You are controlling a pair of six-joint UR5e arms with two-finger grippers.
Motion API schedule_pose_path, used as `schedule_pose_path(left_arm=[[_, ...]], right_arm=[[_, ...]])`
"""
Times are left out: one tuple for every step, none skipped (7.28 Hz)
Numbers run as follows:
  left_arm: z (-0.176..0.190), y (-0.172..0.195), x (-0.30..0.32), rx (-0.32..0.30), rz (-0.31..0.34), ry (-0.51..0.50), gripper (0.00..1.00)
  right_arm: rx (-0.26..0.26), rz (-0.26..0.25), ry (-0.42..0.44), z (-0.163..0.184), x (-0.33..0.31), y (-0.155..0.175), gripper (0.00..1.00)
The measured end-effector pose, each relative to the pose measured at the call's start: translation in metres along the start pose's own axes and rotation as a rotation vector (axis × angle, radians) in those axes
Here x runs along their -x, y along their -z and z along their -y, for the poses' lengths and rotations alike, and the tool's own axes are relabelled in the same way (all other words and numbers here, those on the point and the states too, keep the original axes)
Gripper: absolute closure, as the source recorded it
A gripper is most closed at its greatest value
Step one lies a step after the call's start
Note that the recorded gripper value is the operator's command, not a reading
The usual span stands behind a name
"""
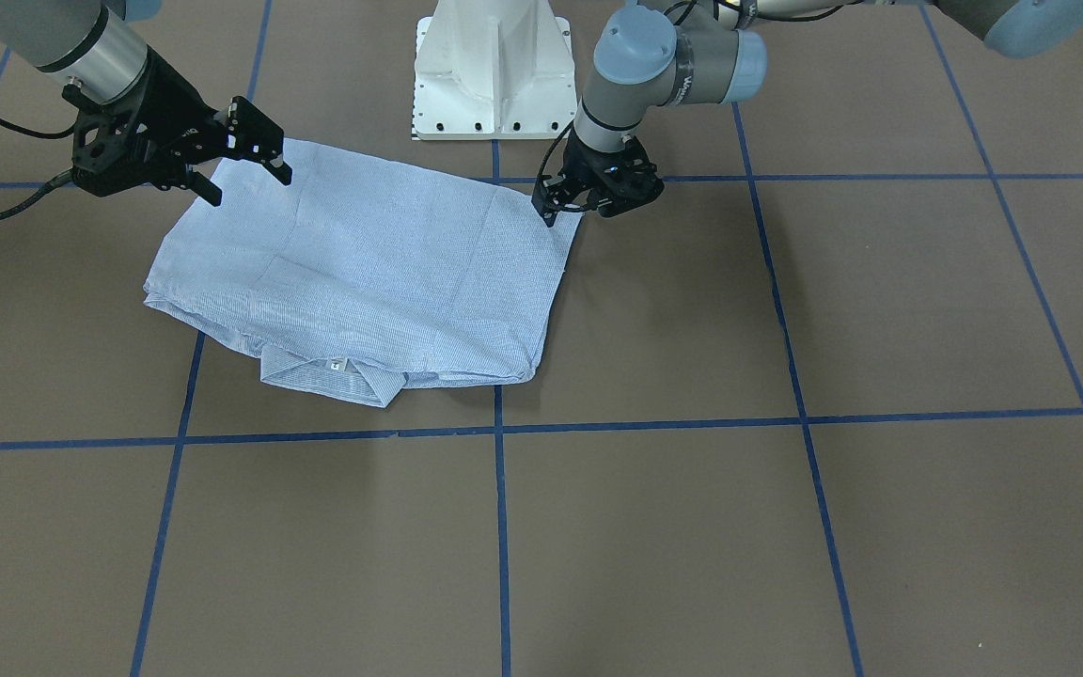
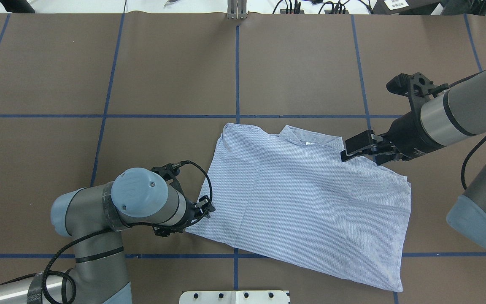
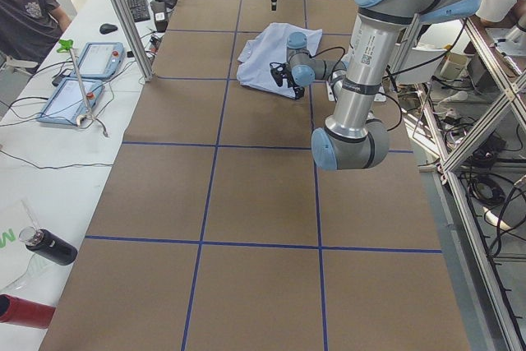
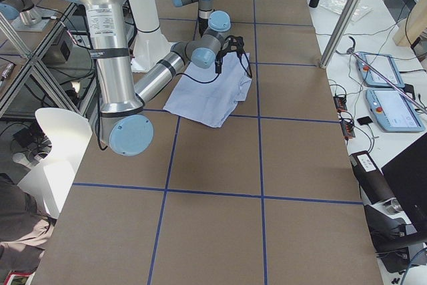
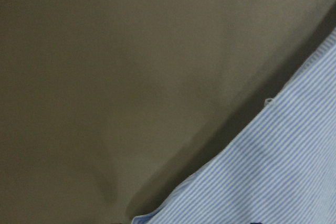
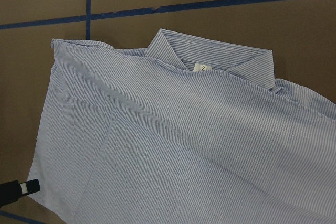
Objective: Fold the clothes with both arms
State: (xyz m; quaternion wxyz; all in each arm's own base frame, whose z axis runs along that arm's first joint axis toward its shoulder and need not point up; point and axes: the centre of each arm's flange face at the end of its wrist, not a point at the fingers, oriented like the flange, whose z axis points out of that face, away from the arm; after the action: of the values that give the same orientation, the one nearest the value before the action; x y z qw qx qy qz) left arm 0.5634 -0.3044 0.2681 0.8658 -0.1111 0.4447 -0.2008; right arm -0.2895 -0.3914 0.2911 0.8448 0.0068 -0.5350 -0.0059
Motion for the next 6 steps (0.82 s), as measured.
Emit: schedule_pose_path(left_arm=[[0.0004,-0.0013,0.0006,-0.001,0.005,0.001,0.25],[0.0006,-0.0026,0.0012,-0.002,0.009,0.002,0.29],[0.0008,-0.004,0.0017,-0.003,0.013,0.003,0.29],[0.0008,-0.0049,0.0021,-0.002,0.016,0.003,0.33],[0.0004,-0.0052,0.0022,-0.002,0.017,0.003,0.43],[0.0,-0.0054,0.0025,-0.001,0.018,0.003,0.58]], right_arm=[[0.0,-0.001,-0.001,0.0002,-0.0003,-0.0003,0.0],[0.001,-0.001,-0.001,0.0003,-0.0004,-0.0005,0.0],[0.0,-0.002,-0.002,0.0006,-0.0007,-0.0006,0.0],[0.0,-0.002,-0.002,0.0008,-0.001,-0.0007,0.0],[0.0,-0.002,-0.003,0.0011,-0.0012,-0.0005,0.0],[-0.001,-0.003,-0.004,0.0014,-0.0015,-0.0005,0.0]])
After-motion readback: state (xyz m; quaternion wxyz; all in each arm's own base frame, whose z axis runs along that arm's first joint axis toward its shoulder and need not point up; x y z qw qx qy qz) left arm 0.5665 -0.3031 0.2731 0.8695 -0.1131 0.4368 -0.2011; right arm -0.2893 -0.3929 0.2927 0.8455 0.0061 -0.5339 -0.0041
